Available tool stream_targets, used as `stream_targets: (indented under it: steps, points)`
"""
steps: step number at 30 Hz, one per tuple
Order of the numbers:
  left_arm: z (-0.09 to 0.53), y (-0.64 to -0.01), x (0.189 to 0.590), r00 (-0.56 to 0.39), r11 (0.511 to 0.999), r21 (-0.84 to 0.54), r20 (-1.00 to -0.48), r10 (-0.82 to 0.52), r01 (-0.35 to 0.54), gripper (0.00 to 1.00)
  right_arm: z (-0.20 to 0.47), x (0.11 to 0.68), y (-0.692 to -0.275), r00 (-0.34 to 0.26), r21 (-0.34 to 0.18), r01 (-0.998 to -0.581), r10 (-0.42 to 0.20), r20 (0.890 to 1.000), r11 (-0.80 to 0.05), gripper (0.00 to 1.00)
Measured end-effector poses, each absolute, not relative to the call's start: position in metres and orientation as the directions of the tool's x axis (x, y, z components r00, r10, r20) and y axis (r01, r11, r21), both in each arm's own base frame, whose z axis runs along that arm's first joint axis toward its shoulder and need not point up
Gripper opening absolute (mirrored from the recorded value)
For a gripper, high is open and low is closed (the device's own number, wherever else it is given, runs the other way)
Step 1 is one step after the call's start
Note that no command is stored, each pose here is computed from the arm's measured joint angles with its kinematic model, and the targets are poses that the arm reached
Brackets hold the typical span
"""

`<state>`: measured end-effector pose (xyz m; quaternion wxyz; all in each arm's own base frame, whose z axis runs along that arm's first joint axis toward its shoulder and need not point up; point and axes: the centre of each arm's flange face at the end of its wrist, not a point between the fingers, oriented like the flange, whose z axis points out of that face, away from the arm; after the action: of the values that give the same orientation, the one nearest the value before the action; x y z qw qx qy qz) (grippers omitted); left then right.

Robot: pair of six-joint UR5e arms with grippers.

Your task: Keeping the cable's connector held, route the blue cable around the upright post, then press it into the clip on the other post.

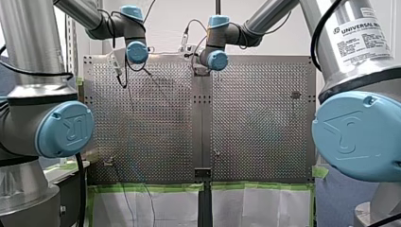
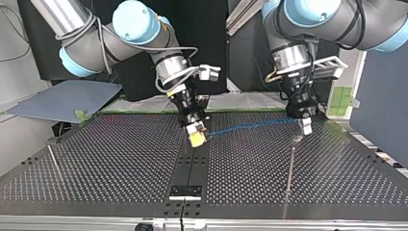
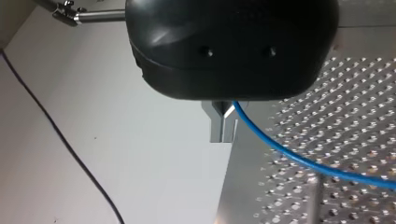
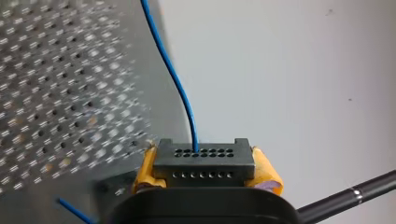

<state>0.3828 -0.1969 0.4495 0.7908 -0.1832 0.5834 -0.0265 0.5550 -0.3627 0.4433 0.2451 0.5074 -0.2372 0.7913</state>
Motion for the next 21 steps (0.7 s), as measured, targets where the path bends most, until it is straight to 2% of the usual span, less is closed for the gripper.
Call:
stream_targets:
  steps: [3,15,21]
  points:
    - [0.462,-0.194,0.389,0.328,0.927,-0.335,-0.906,-0.268,-0.166,0.0,0.454,0.559,-0.366,-0.385,-0.138,-0.618,0.146,0.911,-0.774,0.0]
    - [0.508,-0.168,0.425,0.405,0.901,-0.421,-0.845,-0.348,-0.104,0.0,0.481,0.574,-0.38,-0.408,-0.137,-0.601,0.155,0.9,-0.787,0.0]
    - [0.508,-0.148,0.455,0.408,0.898,-0.43,-0.84,-0.359,-0.094,0.0,0.489,0.581,-0.393,-0.415,-0.134,-0.604,0.166,0.894,-0.785,0.0]
